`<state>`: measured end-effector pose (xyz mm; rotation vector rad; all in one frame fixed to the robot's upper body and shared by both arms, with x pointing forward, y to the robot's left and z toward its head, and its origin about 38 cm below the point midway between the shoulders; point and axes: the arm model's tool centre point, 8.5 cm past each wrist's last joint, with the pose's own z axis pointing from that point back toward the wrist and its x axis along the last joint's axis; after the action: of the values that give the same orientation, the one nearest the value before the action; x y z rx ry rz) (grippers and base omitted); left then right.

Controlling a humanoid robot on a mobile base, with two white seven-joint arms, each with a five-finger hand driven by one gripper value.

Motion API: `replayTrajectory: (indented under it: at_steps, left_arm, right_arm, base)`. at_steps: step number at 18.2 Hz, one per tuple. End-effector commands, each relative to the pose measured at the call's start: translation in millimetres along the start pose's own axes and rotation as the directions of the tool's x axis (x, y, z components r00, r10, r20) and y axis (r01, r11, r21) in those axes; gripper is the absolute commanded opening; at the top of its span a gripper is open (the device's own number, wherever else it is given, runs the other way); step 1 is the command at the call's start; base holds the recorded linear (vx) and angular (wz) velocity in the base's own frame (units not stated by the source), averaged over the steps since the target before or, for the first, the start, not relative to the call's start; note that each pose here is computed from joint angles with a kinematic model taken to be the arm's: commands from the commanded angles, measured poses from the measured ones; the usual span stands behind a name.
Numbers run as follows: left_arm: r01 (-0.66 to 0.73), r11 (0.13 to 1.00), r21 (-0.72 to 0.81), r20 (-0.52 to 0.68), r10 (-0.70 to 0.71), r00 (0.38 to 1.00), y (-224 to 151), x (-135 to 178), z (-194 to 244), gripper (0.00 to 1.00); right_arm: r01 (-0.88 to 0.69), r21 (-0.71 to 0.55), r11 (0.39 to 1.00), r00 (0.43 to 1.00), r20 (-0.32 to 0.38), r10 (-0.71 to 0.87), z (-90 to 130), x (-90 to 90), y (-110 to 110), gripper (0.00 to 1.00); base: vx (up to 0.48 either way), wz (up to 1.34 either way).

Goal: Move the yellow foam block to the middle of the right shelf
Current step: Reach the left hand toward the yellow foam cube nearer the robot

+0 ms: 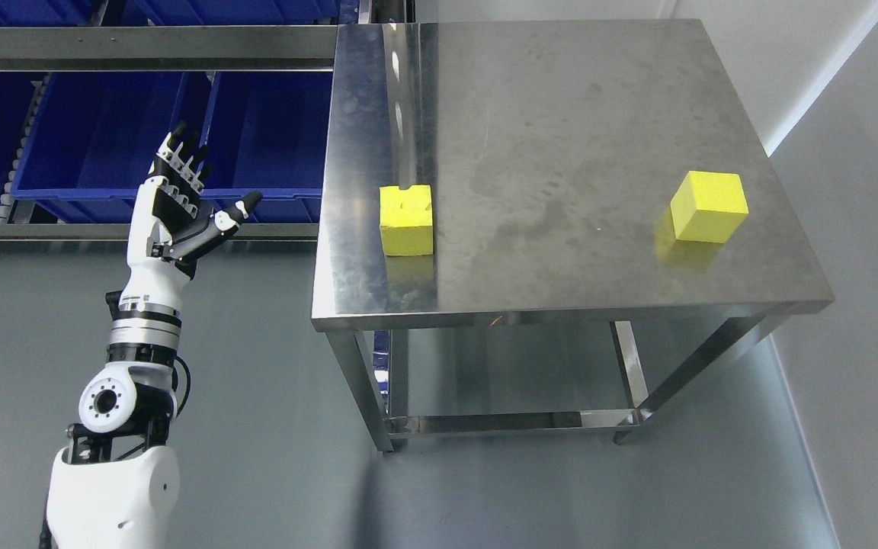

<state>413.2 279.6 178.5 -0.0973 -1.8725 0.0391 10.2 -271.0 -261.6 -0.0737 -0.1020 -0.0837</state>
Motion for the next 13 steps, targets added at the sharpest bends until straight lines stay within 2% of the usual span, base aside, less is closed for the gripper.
replayTrajectory:
  at_steps: [1, 5, 8, 10, 13]
  left_arm:
    - [0.003, 1.000, 0.003, 0.002, -0.003, 1.000, 2.2, 0.6, 0.3, 1.00]
    - [0.011, 1.000, -0.001, 0.001, -0.011, 1.000, 3.6, 1.2, 0.2, 1.00]
    - [0.091, 0.995, -0.034, 0.016, -0.091, 0.996, 17.6, 14.6, -7.1, 1.00]
    - [0.135, 0.980, -0.149, 0.042, -0.130, 0.991, 14.0, 26.1, -15.7, 1.00]
    - [0.193, 0.880, -0.435, 0.085, -0.173, 0.981, -10.3, 38.1, -28.9, 1.00]
  right_arm:
    - [-0.002, -0.017, 1.000, 1.000, 0.020, 0.002, -0.5, 7.9, -11.1, 1.00]
    - [-0.002, -0.017, 1.000, 1.000, 0.020, 0.002, -0.5, 7.9, -11.1, 1.00]
    - [-0.002, -0.017, 1.000, 1.000, 0.020, 0.002, -0.5, 7.9, -11.1, 1.00]
    - [-0.002, -0.017, 1.000, 1.000, 0.020, 0.002, -0.5, 7.9, -11.1, 1.00]
    - [-0.002, -0.017, 1.000, 1.000, 0.020, 0.002, -0.5, 7.9, -11.1, 1.00]
  base:
    - [0.000, 0.00]
    - [0.000, 0.00]
    - [0.000, 0.00]
    - [0.000, 0.00]
    - [0.000, 0.00]
